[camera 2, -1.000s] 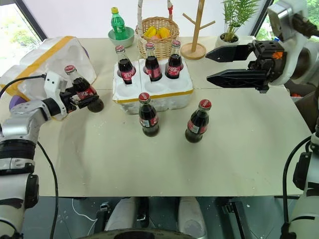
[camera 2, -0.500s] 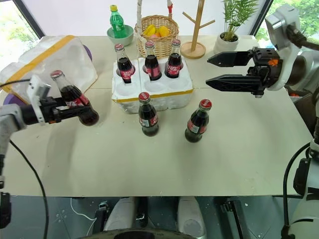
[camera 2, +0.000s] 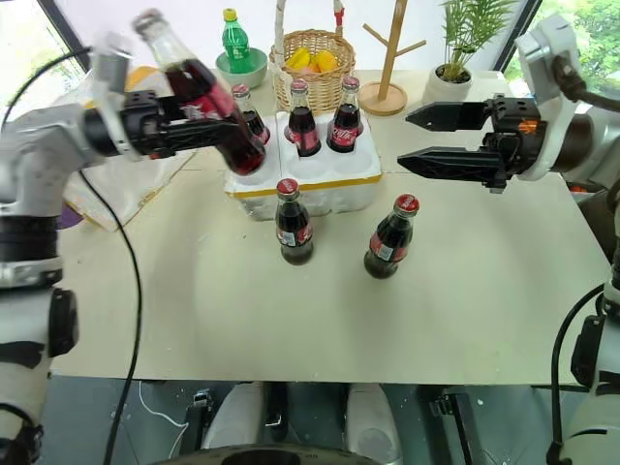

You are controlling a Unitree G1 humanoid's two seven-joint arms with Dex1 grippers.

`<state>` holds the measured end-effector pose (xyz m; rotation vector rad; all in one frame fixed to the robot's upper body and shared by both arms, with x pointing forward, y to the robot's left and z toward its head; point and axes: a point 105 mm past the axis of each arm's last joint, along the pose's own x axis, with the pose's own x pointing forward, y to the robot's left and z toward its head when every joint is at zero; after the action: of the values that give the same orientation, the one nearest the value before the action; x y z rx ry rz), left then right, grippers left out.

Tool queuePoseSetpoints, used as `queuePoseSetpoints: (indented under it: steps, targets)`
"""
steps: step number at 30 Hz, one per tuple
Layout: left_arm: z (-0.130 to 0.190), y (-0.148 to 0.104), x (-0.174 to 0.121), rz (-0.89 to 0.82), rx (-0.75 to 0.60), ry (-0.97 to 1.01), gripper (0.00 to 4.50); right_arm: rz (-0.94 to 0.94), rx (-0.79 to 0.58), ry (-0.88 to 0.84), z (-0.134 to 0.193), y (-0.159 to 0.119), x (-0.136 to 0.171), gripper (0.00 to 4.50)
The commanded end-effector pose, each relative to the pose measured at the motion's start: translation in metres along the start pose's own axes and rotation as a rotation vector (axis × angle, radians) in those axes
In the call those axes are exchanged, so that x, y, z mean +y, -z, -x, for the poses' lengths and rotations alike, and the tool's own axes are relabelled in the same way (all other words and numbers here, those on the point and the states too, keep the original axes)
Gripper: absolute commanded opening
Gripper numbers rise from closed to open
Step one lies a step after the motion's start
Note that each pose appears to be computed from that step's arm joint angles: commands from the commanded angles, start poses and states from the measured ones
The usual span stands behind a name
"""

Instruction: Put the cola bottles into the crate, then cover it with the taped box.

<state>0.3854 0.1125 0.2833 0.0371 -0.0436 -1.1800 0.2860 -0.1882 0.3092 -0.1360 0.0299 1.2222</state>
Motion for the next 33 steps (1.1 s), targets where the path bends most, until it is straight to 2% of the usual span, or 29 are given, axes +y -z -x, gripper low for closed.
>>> queuePoseSetpoints:
  steps: [1, 6, 9, 12, 14, 16, 19, 21, 25, 28, 33]
  targets:
    - [-0.022, -0.017, 0.007, -0.121, -0.024, 0.021, 2.78, 0.061, -0.027, 0.025, 0.006, -0.013, 0.010, 4.50]
    - [-0.055, -0.009, 0.009, -0.120, -0.014, 0.059, 2.78, 0.045, -0.036, 0.068, 0.010, -0.008, 0.013, 4.50]
    - [-0.066, 0.003, 0.006, -0.162, 0.048, 0.081, 2.78, 0.037, -0.036, 0.084, 0.011, -0.005, 0.015, 4.50]
    - [-0.071, 0.029, 0.003, -0.225, 0.170, 0.107, 2.78, 0.039, -0.041, 0.110, 0.012, -0.004, 0.013, 4.50]
    - [-0.072, 0.044, 0.002, -0.254, 0.232, 0.119, 3.80, 0.034, -0.054, 0.131, 0.013, -0.005, 0.010, 4.50]
    - [-0.075, 0.051, 0.003, -0.256, 0.253, 0.104, 4.45, 0.029, -0.062, 0.141, 0.013, -0.005, 0.007, 4.50]
    - [-0.076, 0.055, 0.005, -0.269, 0.261, 0.084, 4.45, 0.030, -0.064, 0.143, 0.011, -0.005, 0.005, 4.50]
    - [-0.074, 0.048, 0.006, -0.280, 0.229, 0.079, 4.45, 0.032, -0.066, 0.140, 0.009, -0.005, 0.003, 4.50]
    - [-0.057, 0.015, 0.007, -0.298, 0.126, 0.103, 4.45, 0.031, -0.067, 0.135, 0.009, -0.005, 0.002, 4.50]
    - [-0.014, -0.007, -0.003, -0.300, 0.100, 0.199, 4.45, 0.032, -0.050, 0.136, 0.009, -0.003, -0.002, 4.50]
    - [0.043, 0.011, -0.045, -0.235, 0.240, 0.352, 4.45, 0.040, 0.001, 0.131, 0.010, 0.006, -0.010, 4.50]
